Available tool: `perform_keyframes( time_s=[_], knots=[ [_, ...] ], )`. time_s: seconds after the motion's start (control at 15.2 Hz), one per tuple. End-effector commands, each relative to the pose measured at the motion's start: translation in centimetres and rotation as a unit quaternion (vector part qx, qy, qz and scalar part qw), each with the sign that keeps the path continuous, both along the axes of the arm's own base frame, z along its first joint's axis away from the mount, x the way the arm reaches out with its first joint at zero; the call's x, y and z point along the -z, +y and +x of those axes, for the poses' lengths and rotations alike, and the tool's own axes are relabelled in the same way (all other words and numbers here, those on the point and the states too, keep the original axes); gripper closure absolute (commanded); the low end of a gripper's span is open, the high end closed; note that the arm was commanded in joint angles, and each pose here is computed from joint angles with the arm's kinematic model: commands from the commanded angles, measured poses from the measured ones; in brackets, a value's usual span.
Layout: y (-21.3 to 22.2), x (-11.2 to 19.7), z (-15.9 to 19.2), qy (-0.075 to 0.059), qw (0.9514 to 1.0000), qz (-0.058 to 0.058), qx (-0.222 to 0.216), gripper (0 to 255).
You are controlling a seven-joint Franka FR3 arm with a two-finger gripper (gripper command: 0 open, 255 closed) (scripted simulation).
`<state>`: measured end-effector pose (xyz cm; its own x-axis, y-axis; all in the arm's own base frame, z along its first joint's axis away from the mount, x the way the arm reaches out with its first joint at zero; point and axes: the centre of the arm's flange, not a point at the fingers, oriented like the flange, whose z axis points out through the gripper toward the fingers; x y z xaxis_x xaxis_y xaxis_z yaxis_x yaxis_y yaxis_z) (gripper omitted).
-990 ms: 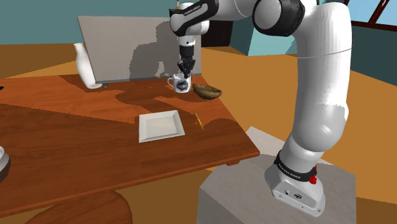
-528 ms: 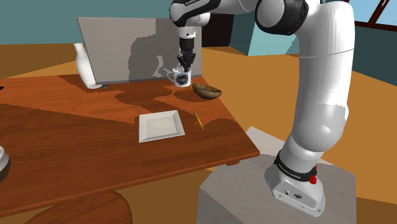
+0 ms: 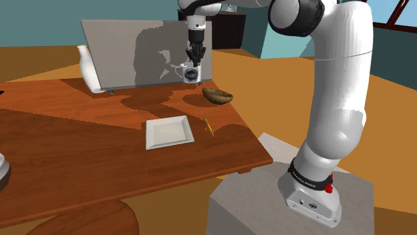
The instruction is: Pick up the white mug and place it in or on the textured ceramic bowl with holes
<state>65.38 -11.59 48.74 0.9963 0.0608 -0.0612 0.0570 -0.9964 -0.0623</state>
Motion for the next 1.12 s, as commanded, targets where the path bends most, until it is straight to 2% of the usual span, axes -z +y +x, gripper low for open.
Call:
perform_keyframes(
  time_s=[0.0, 0.2, 0.86, 1.06],
  knots=[
    [0.0, -1.0, -0.1, 0.000, 1.0000, 0.000, 0.000, 255],
    [0.0, -2.3, -0.1, 0.000, 1.0000, 0.000, 0.000, 255],
    [-6.9, -3.8, -11.3, 0.000, 1.0000, 0.000, 0.000, 255],
    [-6.9, -2.2, -11.3, 0.000, 1.0000, 0.000, 0.000, 255]
  ],
)
